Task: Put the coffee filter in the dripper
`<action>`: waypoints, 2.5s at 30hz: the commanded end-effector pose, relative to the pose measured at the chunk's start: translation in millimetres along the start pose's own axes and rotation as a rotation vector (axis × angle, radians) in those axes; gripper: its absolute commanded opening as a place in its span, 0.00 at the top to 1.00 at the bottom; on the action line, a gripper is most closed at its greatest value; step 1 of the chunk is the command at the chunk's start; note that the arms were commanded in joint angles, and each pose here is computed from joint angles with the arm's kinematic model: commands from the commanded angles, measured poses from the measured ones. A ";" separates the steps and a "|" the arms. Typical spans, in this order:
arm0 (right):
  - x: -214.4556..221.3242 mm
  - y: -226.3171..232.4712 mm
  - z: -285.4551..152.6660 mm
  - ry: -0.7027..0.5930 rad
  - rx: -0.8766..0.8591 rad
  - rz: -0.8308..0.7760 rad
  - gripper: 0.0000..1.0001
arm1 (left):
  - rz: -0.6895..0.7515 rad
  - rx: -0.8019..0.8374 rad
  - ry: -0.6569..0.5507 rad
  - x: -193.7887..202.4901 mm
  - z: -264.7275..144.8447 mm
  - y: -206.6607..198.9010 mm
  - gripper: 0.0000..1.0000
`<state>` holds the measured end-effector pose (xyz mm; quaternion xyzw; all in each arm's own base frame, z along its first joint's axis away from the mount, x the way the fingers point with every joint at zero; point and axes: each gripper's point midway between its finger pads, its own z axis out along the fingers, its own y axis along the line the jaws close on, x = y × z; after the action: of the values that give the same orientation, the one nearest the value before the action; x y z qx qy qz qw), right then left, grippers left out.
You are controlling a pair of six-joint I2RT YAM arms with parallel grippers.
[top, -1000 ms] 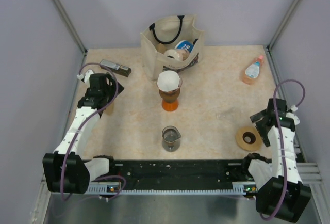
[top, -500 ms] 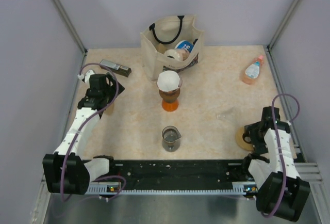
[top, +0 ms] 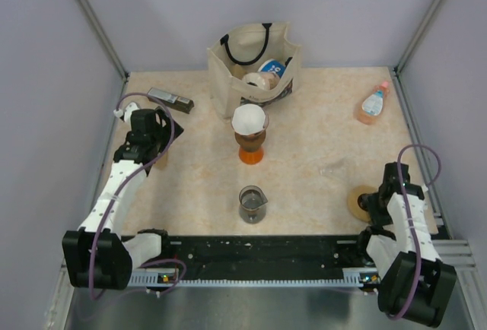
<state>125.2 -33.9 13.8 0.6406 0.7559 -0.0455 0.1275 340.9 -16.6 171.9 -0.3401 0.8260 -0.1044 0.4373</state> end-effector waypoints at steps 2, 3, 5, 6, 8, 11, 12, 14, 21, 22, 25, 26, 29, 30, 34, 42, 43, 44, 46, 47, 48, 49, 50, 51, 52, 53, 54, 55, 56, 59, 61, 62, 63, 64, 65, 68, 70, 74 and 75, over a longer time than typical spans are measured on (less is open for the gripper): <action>-13.3 22.8 2.3 -0.060 -0.102 0.018 0.65 | -0.010 0.056 -0.044 -11.9 -5.4 -10.9 0.01; -16.6 33.0 -0.9 -0.069 -0.145 0.006 0.72 | -0.011 0.060 -0.045 -12.3 -6.2 -11.4 0.01; -23.0 48.7 -10.2 -0.083 -0.212 -0.028 0.81 | -0.011 0.061 -0.044 -11.9 -5.6 -11.5 0.01; -28.4 55.3 -17.0 -0.102 -0.237 -0.043 0.84 | -0.011 0.067 -0.042 -11.7 -5.7 -12.8 0.01; -41.9 68.3 -32.9 -0.149 -0.286 -0.069 0.89 | -0.005 0.070 -0.034 -10.0 -5.2 -13.0 0.01; -65.7 90.2 -69.1 -0.243 -0.381 -0.113 0.95 | -0.002 0.077 -0.025 -8.6 -5.4 -14.2 0.01; -73.0 96.6 -81.8 -0.271 -0.411 -0.123 0.97 | 0.000 0.080 -0.022 -8.3 -5.4 -15.0 0.01; -84.5 109.7 -108.7 -0.318 -0.480 -0.146 0.97 | 0.002 0.089 -0.019 -8.1 -6.3 -16.8 0.01; -59.3 172.2 -194.6 -0.224 -0.809 -0.488 0.98 | 0.016 0.137 0.010 -5.0 -12.7 -25.4 0.01; -53.3 177.4 -201.3 -0.228 -0.824 -0.536 0.98 | 0.017 0.139 0.017 -4.2 -13.4 -26.0 0.01; -29.2 191.9 -225.3 -0.285 -0.843 -0.700 0.96 | 0.027 0.150 0.043 -1.1 -16.9 -28.4 0.01; -15.6 195.3 -234.6 -0.281 -0.862 -0.767 0.95 | 0.029 0.151 0.056 2.0 -17.8 -27.9 0.01; 19.7 201.1 -243.9 -0.190 -0.901 -0.907 0.95 | 0.032 0.145 0.069 6.3 -18.3 -24.8 0.01; 29.7 202.7 -244.8 -0.175 -0.908 -0.958 0.96 | 0.031 0.140 0.077 8.4 -18.7 -23.2 0.01; 83.2 199.1 -239.8 -0.105 -0.879 -1.191 0.96 | 0.041 0.122 0.101 15.5 -22.4 -16.6 0.01; 172.5 175.2 -235.2 -0.009 -0.837 -1.587 0.96 | 0.058 0.119 0.090 22.4 -34.9 -4.8 0.01; 178.7 173.8 -234.8 -0.004 -0.843 -1.613 0.96 | 0.059 0.121 0.088 22.7 -36.0 -4.2 0.01; 191.0 169.0 -237.6 0.030 -0.864 -1.653 0.96 | 0.064 0.127 0.091 23.9 -36.6 -4.2 0.01; 210.4 158.7 -238.8 0.062 -0.883 -1.742 0.95 | 0.073 0.131 0.093 26.1 -36.2 -2.9 0.01; 219.8 152.7 -239.2 0.088 -0.894 -1.790 0.94 | 0.081 0.157 0.113 30.4 -37.2 -6.4 0.01; 231.8 145.2 -242.2 0.124 -0.916 -1.832 0.94 | 0.083 0.166 0.114 31.2 -37.5 -7.8 0.01; 240.5 141.5 -243.9 0.152 -0.930 -1.854 0.94 | 0.085 0.174 0.115 31.1 -37.4 -8.9 0.01; 247.7 138.5 -246.4 0.180 -0.947 -1.876 0.94 | 0.088 0.180 0.117 32.0 -37.2 -9.5 0.01; 253.4 135.1 -248.5 0.205 -0.959 -1.898 0.94 | 0.091 0.184 0.122 33.4 -36.8 -9.6 0.01; 259.2 132.5 -249.7 0.221 -0.966 -1.922 0.94 | 0.096 0.187 0.126 34.7 -36.2 -9.5 0.01; 264.1 128.5 -251.8 0.247 -0.973 -1.941 0.94 | 0.097 0.187 0.130 35.8 -36.2 -9.1 0.01; 269.3 124.8 -254.7 0.280 -0.987 -1.956 0.94 | 0.100 0.191 0.126 34.8 -36.3 -9.9 0.01; 273.2 121.1 -257.7 0.314 -0.999 -1.963 0.93 | 0.102 0.193 0.126 34.7 -36.7 -10.2 0.01; 277.3 116.1 -260.5 0.353 -1.009 -1.975 0.93 | 0.106 0.195 0.129 35.5 -36.3 -10.1 0.01; 282.4 107.6 -253.6 0.429 -0.954 -1.996 0.92 | 0.108 0.196 0.132 36.6 -36.0 -9.8 0.01; 283.5 105.8 -247.2 0.446 -0.911 -2.010 0.92 | 0.109 0.199 0.132 36.7 -36.5 -10.2 0.01; 284.4 104.3 -246.1 0.455 -0.903 -2.012 0.91 | 0.109 0.201 0.133 37.1 -36.8 -10.1 0.01; 285.3 105.6 -245.5 0.454 -0.897 -2.010 0.92 | 0.110 0.200 0.137 38.0 -36.3 -9.7 0.01; 283.8 108.9 -242.8 0.434 -0.878 -2.008 0.91 | 0.110 0.199 0.138 38.6 -36.1 -9.3 0.01; 283.7 110.3 -240.1 0.427 -0.862 -2.006 0.91 | 0.110 0.198 0.141 39.5 -36.1 -8.8 0.01; 282.5 115.3 -228.9 0.391 -0.810 -2.001 0.89 | 0.112 0.192 0.142 40.3 -35.0 -7.1 0.01; 284.6 118.2 -226.5 0.384 -0.803 -1.997 0.89 | 0.112 0.190 0.142 40.4 -34.6 -6.8 0.01; 288.2 120.8 -219.1 0.367 -0.778 -2.004 0.86 | 0.112 0.184 0.146 41.2 -33.6 -5.8 0.01; 288.9 120.0 -217.5 0.363 -0.771 -2.008 0.85 | 0.112 0.184 0.146 41.2 -33.6 -5.8 0.01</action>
<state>165.3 299.9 149.6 -0.3486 0.9114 0.2012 0.0858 295.7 -52.0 160.9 -0.2532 0.8665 -0.1750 0.3930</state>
